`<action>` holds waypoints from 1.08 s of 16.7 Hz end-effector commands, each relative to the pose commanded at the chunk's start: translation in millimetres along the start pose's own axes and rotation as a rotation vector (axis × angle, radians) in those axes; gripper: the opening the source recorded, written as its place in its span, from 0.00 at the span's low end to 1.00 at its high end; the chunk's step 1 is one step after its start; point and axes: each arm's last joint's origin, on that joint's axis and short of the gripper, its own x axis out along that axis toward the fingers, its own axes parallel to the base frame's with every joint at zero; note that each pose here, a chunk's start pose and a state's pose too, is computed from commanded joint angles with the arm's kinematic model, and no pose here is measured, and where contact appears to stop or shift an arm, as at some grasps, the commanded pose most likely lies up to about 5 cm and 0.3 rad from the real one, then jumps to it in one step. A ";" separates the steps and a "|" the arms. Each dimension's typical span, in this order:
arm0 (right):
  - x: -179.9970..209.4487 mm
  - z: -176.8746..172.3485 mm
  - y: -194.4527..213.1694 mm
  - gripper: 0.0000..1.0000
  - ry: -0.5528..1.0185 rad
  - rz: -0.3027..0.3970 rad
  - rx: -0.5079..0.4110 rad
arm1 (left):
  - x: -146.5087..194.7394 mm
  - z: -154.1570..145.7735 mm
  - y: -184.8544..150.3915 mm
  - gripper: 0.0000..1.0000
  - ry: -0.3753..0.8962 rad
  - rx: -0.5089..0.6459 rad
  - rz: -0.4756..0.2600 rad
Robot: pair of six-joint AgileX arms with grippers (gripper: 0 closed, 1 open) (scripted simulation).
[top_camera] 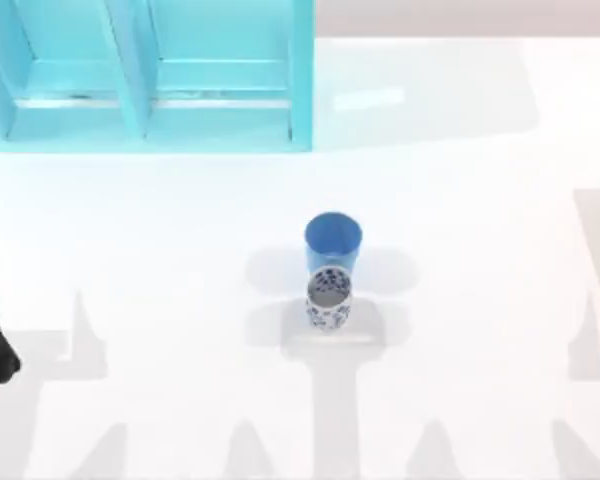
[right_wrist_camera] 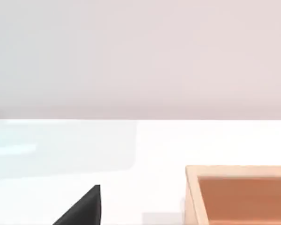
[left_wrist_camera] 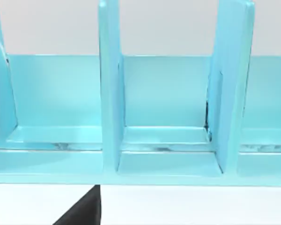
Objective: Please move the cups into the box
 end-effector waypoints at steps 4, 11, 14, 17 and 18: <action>0.2 5.3 1.0 1.00 0.021 0.009 0.016 | 0.0 0.0 0.0 1.00 0.000 0.000 0.000; 18.4 70.6 17.5 1.00 0.309 0.099 0.207 | 0.0 0.0 0.0 1.00 0.000 0.000 0.000; 45.3 107.3 35.0 1.00 0.515 0.122 0.311 | 0.0 0.0 0.0 1.00 0.000 0.000 0.000; 84.4 136.8 64.0 1.00 0.747 0.109 0.399 | 0.0 0.0 0.0 1.00 0.000 0.000 0.000; 99.1 143.7 76.6 1.00 0.826 0.095 0.422 | 0.0 0.0 0.0 1.00 0.000 0.000 0.000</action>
